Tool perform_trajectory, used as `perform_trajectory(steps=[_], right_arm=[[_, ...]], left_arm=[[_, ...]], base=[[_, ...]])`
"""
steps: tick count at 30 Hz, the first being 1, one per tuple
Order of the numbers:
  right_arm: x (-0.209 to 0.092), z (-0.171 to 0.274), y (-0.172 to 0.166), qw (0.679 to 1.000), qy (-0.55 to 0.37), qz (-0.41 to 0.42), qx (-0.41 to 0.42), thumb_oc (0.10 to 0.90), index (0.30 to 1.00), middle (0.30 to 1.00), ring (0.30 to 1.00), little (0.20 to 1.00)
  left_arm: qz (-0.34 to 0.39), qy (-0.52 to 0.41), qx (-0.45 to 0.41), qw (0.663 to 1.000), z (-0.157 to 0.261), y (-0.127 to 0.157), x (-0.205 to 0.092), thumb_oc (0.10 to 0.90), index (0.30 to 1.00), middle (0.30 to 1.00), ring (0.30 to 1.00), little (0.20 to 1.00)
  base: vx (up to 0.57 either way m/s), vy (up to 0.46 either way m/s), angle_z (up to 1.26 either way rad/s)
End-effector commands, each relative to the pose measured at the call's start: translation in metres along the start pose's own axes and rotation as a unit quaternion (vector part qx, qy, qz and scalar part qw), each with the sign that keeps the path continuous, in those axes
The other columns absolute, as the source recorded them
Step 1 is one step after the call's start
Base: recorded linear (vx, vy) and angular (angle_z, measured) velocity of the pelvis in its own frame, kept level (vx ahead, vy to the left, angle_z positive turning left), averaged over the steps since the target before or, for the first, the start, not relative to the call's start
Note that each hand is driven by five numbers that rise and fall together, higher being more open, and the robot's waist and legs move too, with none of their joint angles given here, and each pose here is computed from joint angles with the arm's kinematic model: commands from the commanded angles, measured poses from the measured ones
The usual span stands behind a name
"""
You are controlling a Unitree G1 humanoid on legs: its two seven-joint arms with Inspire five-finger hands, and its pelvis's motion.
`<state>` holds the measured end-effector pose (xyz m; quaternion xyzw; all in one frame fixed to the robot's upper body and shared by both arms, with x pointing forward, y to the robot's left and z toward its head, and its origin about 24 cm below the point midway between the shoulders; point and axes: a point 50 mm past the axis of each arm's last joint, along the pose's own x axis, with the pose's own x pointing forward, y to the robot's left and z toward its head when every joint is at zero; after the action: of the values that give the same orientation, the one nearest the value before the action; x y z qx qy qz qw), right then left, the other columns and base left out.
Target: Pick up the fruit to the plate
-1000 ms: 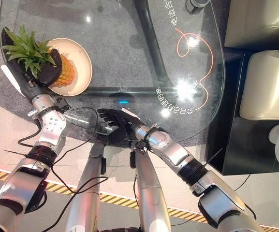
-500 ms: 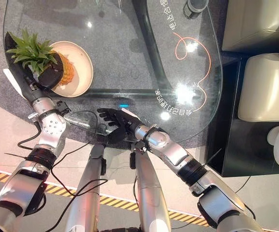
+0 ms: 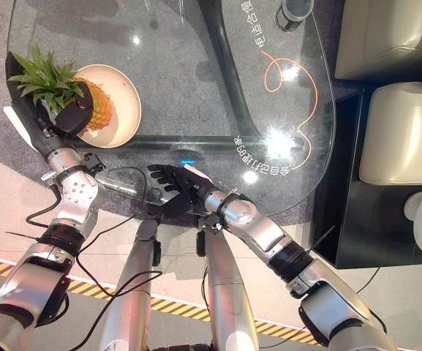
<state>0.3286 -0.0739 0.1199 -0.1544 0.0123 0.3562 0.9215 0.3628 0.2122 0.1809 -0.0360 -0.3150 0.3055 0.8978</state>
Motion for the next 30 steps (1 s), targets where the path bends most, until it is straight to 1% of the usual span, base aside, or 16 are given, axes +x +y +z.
perform_trajectory(steps=[1, 6, 12, 19, 23, 30], right_arm=[[-0.001, 0.03, 0.031, 0.993, -0.103, 0.054, 0.033, 0.8, 0.9, 0.9, 0.9, 0.9], [-0.001, 0.031, 0.031, 0.992, -0.107, 0.055, 0.033, 0.8, 0.9, 0.9, 0.9, 0.9], [-0.002, 0.029, 0.036, 0.992, -0.111, 0.054, 0.036, 0.8, 0.9, 0.9, 0.9, 0.9], [-0.003, 0.029, 0.036, 0.991, -0.116, 0.049, 0.04, 0.8, 0.9, 0.9, 0.9, 0.9], [-0.004, 0.027, 0.038, 0.991, -0.117, 0.047, 0.042, 0.8, 0.9, 0.9, 0.9, 0.9], [-0.005, 0.024, 0.041, 0.991, -0.117, 0.04, 0.05, 0.8, 0.9, 0.9, 0.9, 0.9]], left_arm=[[0.014, -0.071, -0.046, 0.996, 0.03, 0.005, 0.02, 0.8, 0.9, 0.9, 0.9, 0.9], [0.01, -0.056, -0.046, 0.997, 0.026, 0.008, 0.019, 0.8, 0.9, 0.9, 0.9, 0.9], [0.011, -0.021, -0.043, 0.999, 0.01, 0.017, 0.006, 0.8, 0.9, 0.9, 0.9, 0.9], [0.008, 0.009, -0.036, 0.999, 0.0, 0.024, -0.001, 0.8, 0.9, 0.9, 0.9, 0.9], [0.009, 0.047, -0.038, 0.998, -0.013, 0.028, -0.013, 0.8, 0.9, 0.9, 0.9, 0.9], [0.013, 0.085, -0.044, 0.995, -0.026, 0.034, -0.028, 0.8, 0.9, 0.9, 0.9, 0.9]], base=[[0.0, 0.0, 0.0], [-0.01, -0.022, 0.0], [-0.02, -0.059, 0.01], [-0.03, -0.067, 0.03], [-0.01, -0.056, 0.0], [0.0, -0.045, 0.01]])
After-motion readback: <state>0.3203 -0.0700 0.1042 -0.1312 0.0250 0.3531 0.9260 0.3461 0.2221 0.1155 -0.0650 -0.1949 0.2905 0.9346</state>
